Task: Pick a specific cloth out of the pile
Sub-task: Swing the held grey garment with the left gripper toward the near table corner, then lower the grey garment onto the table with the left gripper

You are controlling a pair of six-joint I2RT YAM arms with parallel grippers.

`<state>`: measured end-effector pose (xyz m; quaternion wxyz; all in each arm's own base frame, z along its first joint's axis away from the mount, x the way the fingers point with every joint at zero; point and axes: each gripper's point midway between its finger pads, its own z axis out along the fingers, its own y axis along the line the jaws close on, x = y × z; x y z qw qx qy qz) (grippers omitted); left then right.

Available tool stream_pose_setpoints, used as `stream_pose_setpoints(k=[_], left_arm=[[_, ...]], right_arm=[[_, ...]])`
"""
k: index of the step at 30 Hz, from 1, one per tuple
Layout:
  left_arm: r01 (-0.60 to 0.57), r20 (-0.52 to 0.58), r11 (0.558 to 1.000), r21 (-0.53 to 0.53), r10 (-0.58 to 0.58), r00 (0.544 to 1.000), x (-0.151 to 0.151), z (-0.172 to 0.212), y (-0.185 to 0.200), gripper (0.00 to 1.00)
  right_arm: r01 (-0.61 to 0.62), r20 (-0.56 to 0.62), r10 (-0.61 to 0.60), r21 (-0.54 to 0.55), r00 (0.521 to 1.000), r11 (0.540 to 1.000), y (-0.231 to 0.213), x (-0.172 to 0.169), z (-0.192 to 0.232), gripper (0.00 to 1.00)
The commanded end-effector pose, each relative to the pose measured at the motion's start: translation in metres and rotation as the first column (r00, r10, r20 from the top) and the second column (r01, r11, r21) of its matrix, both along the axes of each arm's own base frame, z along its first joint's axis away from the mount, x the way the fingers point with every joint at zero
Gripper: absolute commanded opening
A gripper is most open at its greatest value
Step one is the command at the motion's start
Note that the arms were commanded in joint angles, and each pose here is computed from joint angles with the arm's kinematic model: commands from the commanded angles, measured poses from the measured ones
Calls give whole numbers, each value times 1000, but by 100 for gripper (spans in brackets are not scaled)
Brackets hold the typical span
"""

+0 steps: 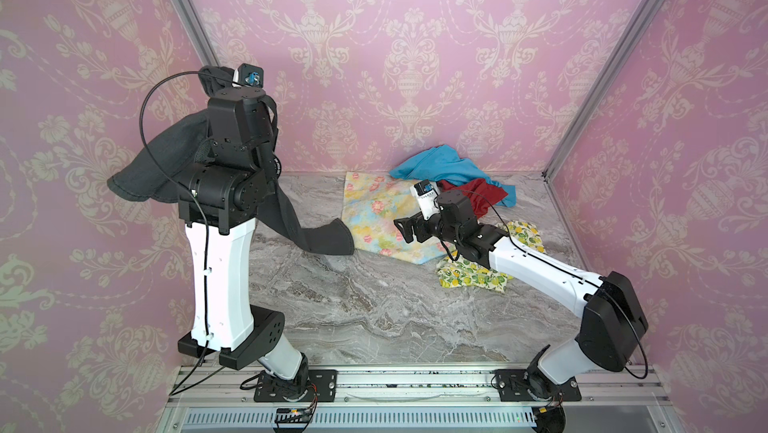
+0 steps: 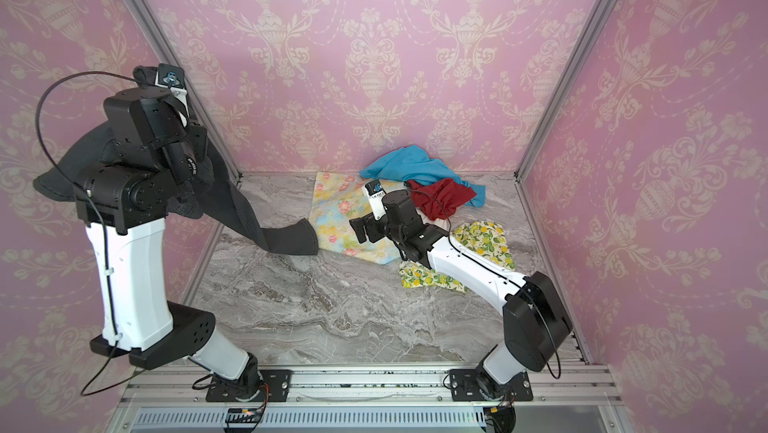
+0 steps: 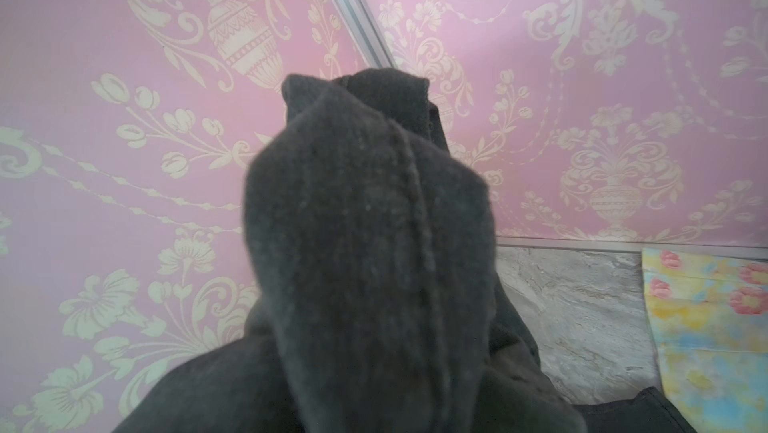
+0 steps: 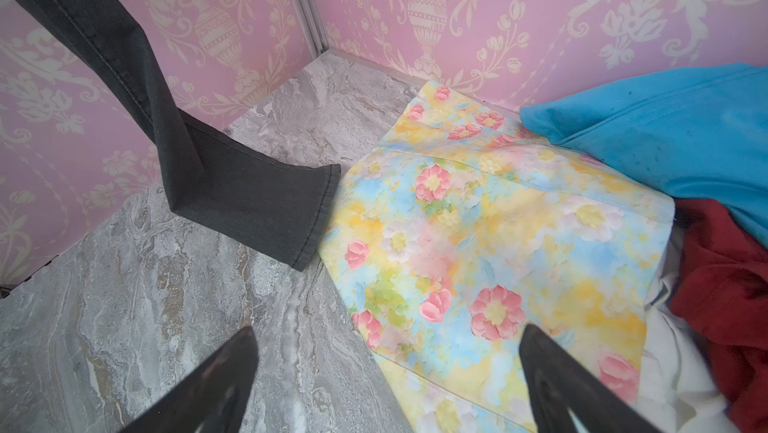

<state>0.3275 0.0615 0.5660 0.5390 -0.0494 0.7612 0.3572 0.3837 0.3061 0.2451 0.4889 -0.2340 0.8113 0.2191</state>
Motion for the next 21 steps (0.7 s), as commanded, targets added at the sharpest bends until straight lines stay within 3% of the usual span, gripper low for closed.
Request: stream_pose_setpoints(k=[1,5,8,15,21], left_arm=[[-121,47,990,75,117,992,-3,20,20,0],[-85,27,995,58,84,996,17,9,14,0],[-20,-20,1000,-15,20,1000,36,-17,2,0],[136,-102,957,-255,-166,981,73,-109,-38,0],[139,-207,907,-398,-237,949,76,-206,-58,0]], right_arm=[[-22,20,22,-2,1000,1000,8,2,9,99],[-18,13,18,-19,1000,1000,7,4,3,99],[-10,13,10,-26,1000,1000,5,3,-1,99],[19,-5,-19,-48,1000,999,-7,0,-25,99],[39,-35,-41,-32,999,999,-14,1,-40,99]])
